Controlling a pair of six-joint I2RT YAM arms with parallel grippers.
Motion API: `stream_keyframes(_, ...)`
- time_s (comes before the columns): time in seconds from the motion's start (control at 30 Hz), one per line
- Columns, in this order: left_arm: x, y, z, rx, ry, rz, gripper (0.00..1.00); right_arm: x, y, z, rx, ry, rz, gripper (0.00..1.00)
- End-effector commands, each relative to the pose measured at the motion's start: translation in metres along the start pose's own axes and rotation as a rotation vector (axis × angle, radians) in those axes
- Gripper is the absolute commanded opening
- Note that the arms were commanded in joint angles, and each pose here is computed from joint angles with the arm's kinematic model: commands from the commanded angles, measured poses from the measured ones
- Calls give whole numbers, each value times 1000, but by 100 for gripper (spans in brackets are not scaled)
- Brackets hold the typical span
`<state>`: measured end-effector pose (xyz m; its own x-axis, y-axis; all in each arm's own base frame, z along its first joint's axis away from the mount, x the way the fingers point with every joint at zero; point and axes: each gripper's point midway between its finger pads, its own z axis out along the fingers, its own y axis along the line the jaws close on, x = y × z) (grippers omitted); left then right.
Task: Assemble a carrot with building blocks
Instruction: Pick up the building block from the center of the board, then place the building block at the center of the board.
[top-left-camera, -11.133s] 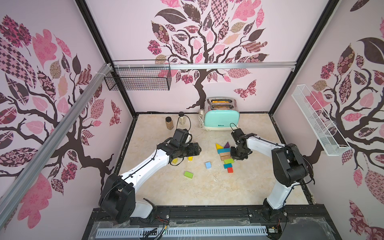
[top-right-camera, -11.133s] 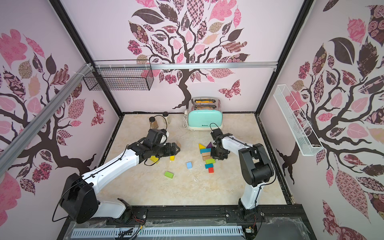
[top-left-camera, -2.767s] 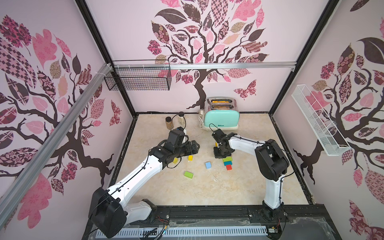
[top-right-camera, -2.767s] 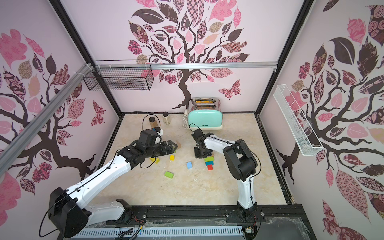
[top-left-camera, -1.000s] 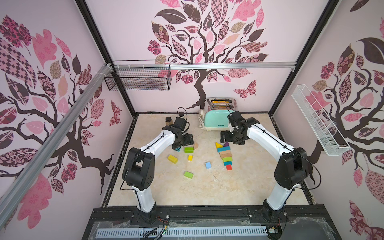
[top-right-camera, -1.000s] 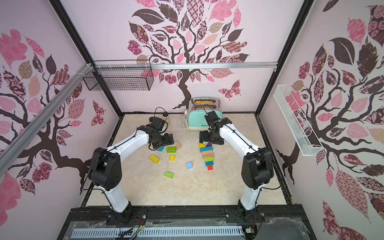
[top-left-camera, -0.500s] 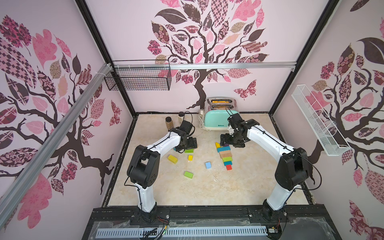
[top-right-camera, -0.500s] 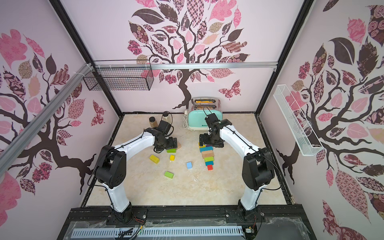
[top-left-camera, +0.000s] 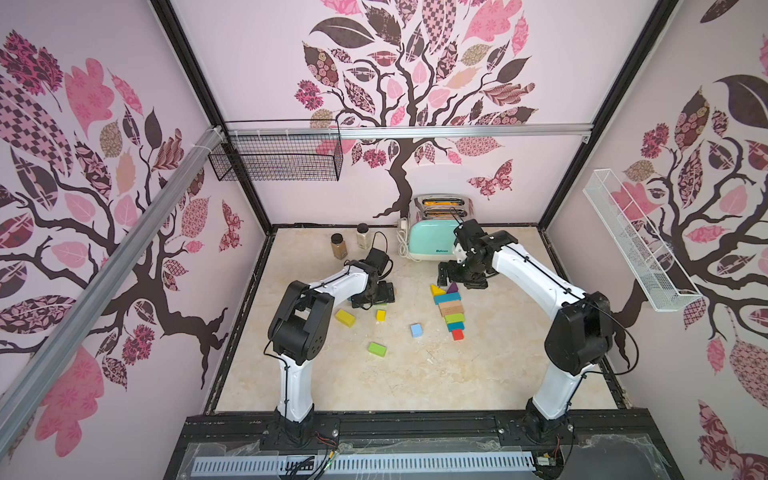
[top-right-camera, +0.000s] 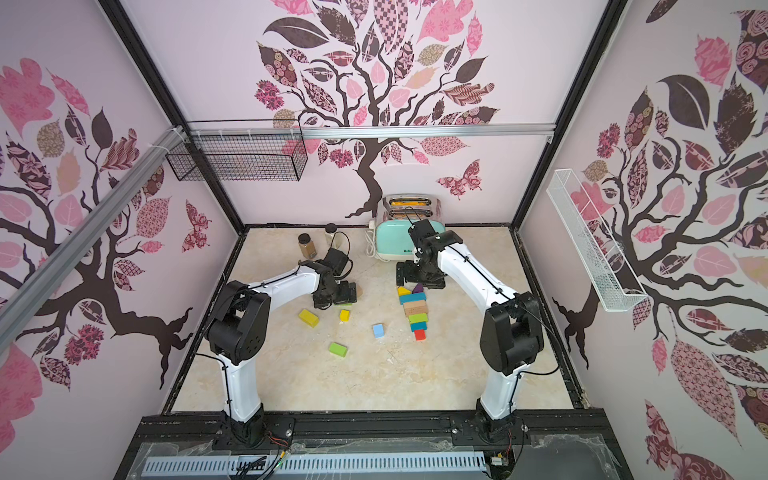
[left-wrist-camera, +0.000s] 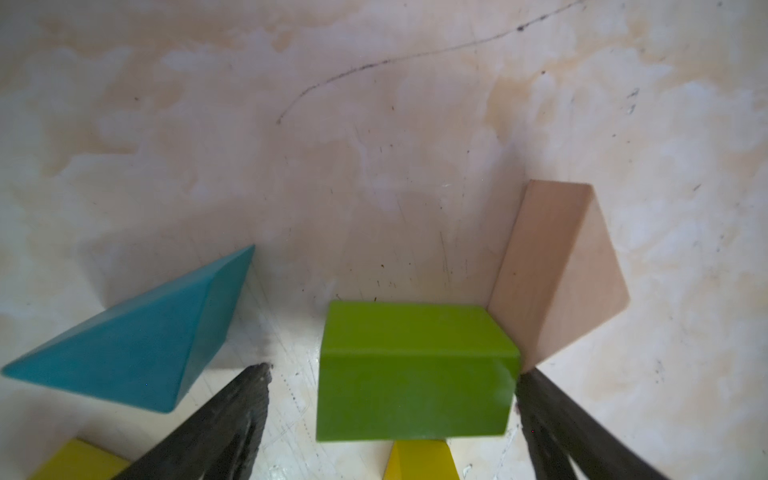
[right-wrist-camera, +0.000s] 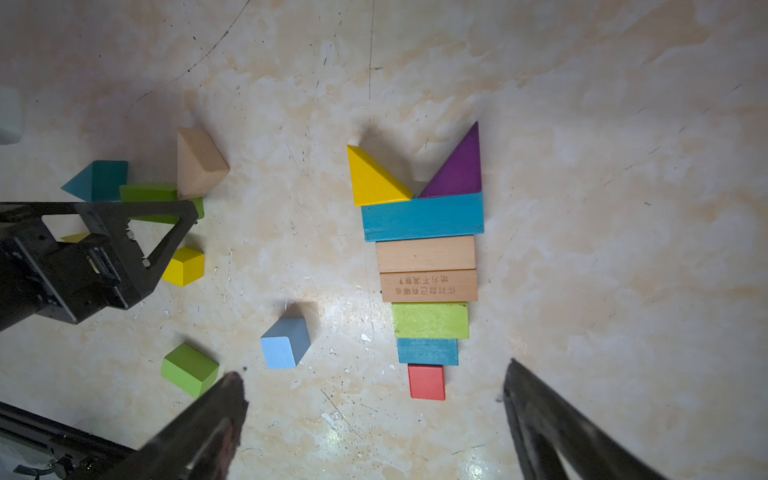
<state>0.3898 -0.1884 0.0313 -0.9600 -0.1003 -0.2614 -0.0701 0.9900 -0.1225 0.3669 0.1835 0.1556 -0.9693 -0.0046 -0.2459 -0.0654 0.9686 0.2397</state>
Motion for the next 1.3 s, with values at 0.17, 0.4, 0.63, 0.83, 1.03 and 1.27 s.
stream_keyframes(0.17,-13,5,3,-38,-45,0,94,0,4,4,-42,3,8,99)
stream_keyframes(0.4,-17,0,9,-28,-52,5,89,-1,3,7,-40,6,0,99)
stream_keyframes(0.63,-8,-1,9,-29,-43,14,72,1,3,6,-40,4,-7,97)
stream_keyframes(0.83,7,1,9,-38,-25,15,57,2,5,7,-54,5,-5,94)
stream_keyframes(1.03,19,0,1,-31,-20,22,52,3,6,8,-64,10,-4,92)
stream_keyframes(1.27,21,-20,-4,16,-19,26,52,2,5,6,-54,-2,-4,91)
